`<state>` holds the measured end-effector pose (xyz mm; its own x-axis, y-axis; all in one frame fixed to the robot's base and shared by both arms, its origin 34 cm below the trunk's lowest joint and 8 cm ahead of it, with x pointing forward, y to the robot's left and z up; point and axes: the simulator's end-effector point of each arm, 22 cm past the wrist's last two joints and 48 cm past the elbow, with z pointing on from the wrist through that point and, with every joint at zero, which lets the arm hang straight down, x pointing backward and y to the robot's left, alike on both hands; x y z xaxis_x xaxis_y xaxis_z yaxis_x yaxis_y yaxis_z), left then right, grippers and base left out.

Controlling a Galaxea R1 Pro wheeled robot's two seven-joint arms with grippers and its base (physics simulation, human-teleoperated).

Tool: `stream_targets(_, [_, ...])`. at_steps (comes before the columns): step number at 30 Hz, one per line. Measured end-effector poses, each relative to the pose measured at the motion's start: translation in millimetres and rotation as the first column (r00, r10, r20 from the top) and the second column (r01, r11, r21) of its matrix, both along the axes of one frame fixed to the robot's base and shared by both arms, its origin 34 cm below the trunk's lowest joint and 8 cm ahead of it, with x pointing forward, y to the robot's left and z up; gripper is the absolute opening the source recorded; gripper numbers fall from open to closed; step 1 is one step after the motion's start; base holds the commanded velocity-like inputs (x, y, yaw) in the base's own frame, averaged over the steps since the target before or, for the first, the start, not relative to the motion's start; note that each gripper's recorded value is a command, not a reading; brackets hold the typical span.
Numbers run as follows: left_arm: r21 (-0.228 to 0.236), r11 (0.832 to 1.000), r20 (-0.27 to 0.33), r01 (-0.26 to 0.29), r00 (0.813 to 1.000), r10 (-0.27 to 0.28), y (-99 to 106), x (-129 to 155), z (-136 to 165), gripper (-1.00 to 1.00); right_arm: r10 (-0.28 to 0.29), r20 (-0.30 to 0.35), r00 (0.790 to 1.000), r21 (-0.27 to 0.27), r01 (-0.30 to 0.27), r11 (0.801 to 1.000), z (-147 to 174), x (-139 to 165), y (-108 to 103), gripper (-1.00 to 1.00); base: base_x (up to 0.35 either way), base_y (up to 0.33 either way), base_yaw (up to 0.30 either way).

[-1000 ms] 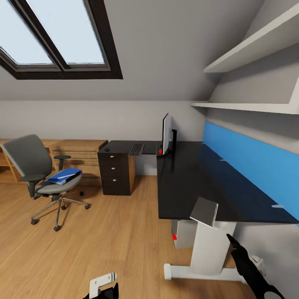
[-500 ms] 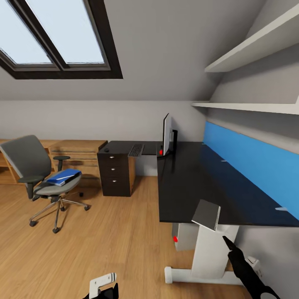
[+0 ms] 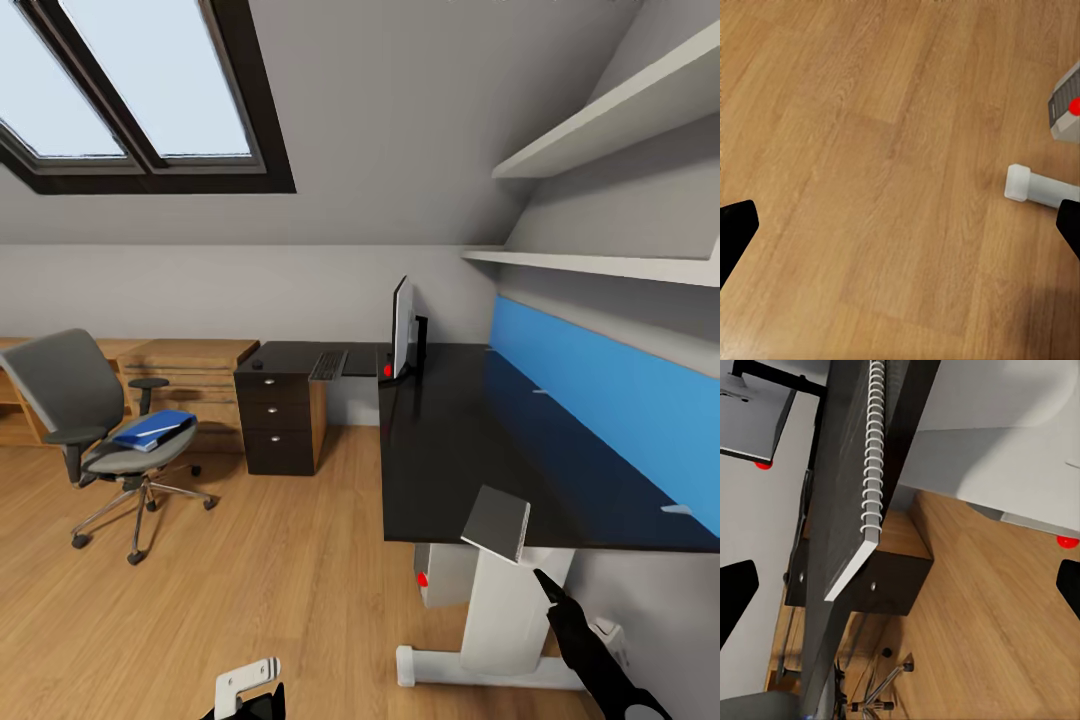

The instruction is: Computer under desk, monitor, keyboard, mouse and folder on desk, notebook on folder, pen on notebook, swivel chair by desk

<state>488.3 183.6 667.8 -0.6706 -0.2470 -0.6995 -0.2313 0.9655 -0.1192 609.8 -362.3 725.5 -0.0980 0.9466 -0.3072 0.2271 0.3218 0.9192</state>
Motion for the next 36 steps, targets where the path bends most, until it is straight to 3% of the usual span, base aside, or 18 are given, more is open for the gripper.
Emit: stream_targets(36, [-0.004, 1.0, 0.009, -0.004, 1.0, 0.004, -0.3, 0.5, -0.1, 1.0, 0.001, 0.002, 1.0, -0.002, -0.001, 1.0, 0.8, 0.0, -0.6, 1.0, 0.072, 0.033, 0.0])
